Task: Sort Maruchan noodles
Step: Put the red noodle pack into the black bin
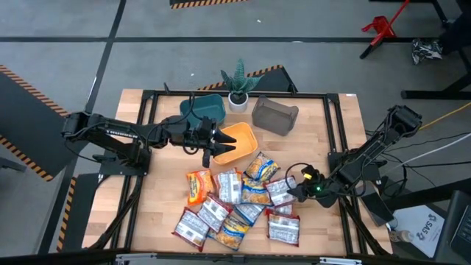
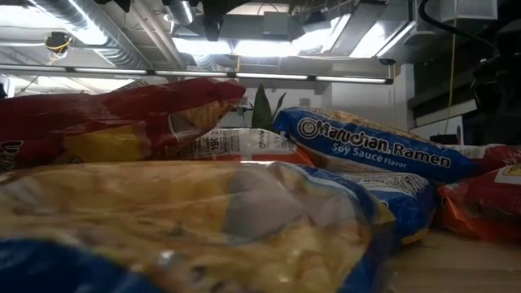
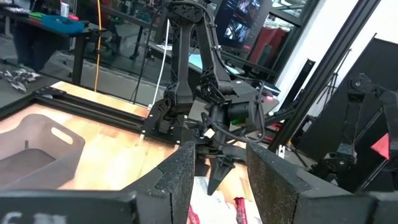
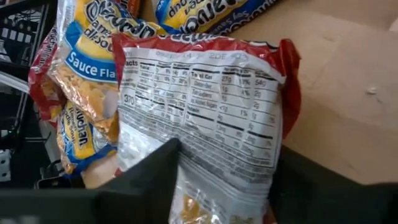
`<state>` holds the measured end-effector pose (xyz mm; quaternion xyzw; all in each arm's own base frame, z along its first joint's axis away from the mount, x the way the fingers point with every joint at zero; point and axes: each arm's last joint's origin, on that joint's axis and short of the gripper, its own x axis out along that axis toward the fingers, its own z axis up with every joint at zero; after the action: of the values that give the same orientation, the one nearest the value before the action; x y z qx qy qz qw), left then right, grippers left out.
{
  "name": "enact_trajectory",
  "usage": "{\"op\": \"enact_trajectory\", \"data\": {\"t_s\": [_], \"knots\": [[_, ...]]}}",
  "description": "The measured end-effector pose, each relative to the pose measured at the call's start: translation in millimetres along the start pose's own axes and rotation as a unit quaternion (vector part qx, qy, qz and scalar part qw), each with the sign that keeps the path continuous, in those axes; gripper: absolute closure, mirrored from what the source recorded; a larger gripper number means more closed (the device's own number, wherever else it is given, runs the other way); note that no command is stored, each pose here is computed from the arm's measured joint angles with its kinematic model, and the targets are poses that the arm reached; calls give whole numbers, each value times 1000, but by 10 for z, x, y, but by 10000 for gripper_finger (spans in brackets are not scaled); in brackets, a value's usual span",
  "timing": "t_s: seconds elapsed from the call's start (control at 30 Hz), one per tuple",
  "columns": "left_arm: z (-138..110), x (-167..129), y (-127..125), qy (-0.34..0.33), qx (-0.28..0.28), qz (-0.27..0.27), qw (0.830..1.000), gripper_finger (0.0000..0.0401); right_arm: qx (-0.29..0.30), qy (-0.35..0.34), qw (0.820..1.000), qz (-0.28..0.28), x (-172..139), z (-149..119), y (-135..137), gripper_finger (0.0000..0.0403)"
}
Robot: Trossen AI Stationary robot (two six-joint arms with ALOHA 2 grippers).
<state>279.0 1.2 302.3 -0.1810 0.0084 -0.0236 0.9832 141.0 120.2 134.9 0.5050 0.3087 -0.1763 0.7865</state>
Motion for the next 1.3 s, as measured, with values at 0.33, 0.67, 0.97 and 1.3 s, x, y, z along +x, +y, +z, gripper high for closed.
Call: {"op": "enact_trajectory", "data": {"t_s": [0.33, 0.67, 0.97, 1.3], "knots": [[0, 0, 0, 0, 17, 0, 1000, 263, -1, -7, 1000, 29, -53, 6, 235, 303], [0, 0, 0, 0, 17, 0, 1000, 263, -13, -90, 994, 58, -111, 182, 596, 307], [0, 0, 0, 0, 17, 0, 1000, 263, -54, -217, 972, -68, -280, 890, 891, 308], [7, -1, 19, -12, 18, 34, 999, 263, -35, -326, 923, -200, -732, 2018, 692, 308]]}}
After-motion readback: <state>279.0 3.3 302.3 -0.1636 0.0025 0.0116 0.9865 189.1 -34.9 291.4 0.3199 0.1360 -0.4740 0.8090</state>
